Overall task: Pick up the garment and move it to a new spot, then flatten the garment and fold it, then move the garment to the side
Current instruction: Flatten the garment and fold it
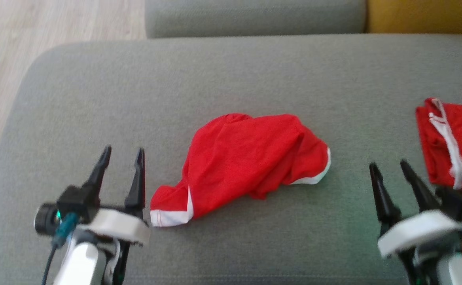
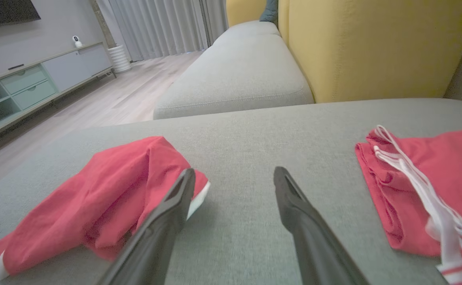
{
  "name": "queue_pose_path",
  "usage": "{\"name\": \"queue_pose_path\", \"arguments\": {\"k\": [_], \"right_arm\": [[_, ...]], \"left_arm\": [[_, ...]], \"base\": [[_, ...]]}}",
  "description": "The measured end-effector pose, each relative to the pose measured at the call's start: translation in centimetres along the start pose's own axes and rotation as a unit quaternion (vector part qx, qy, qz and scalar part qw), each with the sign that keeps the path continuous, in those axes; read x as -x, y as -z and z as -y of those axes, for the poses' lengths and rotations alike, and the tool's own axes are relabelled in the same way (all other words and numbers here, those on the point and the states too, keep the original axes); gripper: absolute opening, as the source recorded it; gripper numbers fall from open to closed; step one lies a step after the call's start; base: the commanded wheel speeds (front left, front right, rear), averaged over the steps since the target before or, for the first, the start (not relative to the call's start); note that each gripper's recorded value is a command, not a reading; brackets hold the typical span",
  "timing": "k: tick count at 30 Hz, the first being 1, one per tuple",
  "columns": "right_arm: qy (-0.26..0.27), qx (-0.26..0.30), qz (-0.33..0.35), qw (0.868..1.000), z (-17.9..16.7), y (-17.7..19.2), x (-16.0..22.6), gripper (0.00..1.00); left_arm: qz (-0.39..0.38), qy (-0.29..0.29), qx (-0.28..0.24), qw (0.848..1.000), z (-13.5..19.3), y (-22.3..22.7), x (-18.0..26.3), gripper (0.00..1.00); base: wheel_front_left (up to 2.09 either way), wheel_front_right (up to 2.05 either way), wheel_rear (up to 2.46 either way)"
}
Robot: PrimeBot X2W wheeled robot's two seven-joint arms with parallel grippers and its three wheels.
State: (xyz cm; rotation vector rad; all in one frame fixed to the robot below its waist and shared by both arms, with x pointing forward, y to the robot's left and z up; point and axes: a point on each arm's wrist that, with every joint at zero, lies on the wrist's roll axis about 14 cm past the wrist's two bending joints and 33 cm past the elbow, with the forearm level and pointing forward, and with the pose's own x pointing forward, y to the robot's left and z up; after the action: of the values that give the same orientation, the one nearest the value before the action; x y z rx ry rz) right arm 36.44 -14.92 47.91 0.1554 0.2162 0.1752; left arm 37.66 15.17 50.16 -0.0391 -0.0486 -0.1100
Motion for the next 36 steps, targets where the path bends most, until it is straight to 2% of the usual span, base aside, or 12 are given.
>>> {"name": "queue_pose_path", "arguments": {"k": [4,8,14,19,23,24,26,27,30,35,36], "right_arm": [[-0.052,0.022,-0.023,0.998,-1.4,-0.3,-3.5,1.00],[-0.121,0.046,-0.063,0.990,-4.6,-0.3,-7.2,1.00],[-0.198,0.121,-0.142,0.962,-8.0,0.8,-10.9,1.00],[-0.214,0.157,-0.226,0.937,-8.1,3.6,-12.2,1.00],[-0.222,0.164,-0.283,0.919,-7.9,6.1,-12.1,1.00],[-0.224,0.159,-0.296,0.915,-7.8,6.6,-12.0,0.87],[-0.228,0.150,-0.302,0.914,-8.1,6.9,-11.9,0.04],[-0.232,0.145,-0.309,0.911,-8.2,7.1,-11.7,0.00],[-0.241,0.135,-0.305,0.911,-8.6,7.0,-11.6,0.00],[-0.251,0.115,-0.228,0.934,-9.1,3.7,-12.2,0.00],[-0.248,0.107,-0.180,0.946,-9.0,1.5,-12.6,0.00]], "left_arm": [[0.014,-0.007,-0.004,1.000,-0.6,-0.9,-1.3,1.00],[0.014,-0.016,-0.001,1.000,-1.1,-0.8,-1.8,1.00],[0.003,-0.034,-0.002,0.999,-2.1,0.0,-1.8,1.00],[0.012,-0.041,-0.003,0.999,-2.6,-0.6,-2.2,1.00],[0.013,-0.051,-0.005,0.999,-3.2,-0.7,-2.2,1.00],[0.012,-0.053,-0.006,0.998,-3.3,-0.7,-2.2,1.00],[0.012,-0.053,-0.005,0.999,-3.3,-0.7,-2.1,1.00],[0.012,-0.052,-0.005,0.999,-3.2,-0.7,-2.2,1.00],[0.012,-0.053,-0.004,0.999,-3.2,-0.6,-2.2,1.00],[0.016,-0.057,-0.004,0.998,-3.4,-0.8,-2.5,1.00],[0.018,-0.051,-0.006,0.999,-3.1,-0.9,-2.7,1.00]], "base": [[0.00,0.00,0.00],[0.00,0.00,0.00],[0.00,0.00,0.00],[0.00,0.00,0.00],[0.00,0.00,0.00],[0.00,0.00,0.00],[0.00,0.00,0.00],[0.00,0.00,0.00],[0.00,0.00,0.00],[0.00,0.00,0.00],[0.00,0.00,0.00]]}}
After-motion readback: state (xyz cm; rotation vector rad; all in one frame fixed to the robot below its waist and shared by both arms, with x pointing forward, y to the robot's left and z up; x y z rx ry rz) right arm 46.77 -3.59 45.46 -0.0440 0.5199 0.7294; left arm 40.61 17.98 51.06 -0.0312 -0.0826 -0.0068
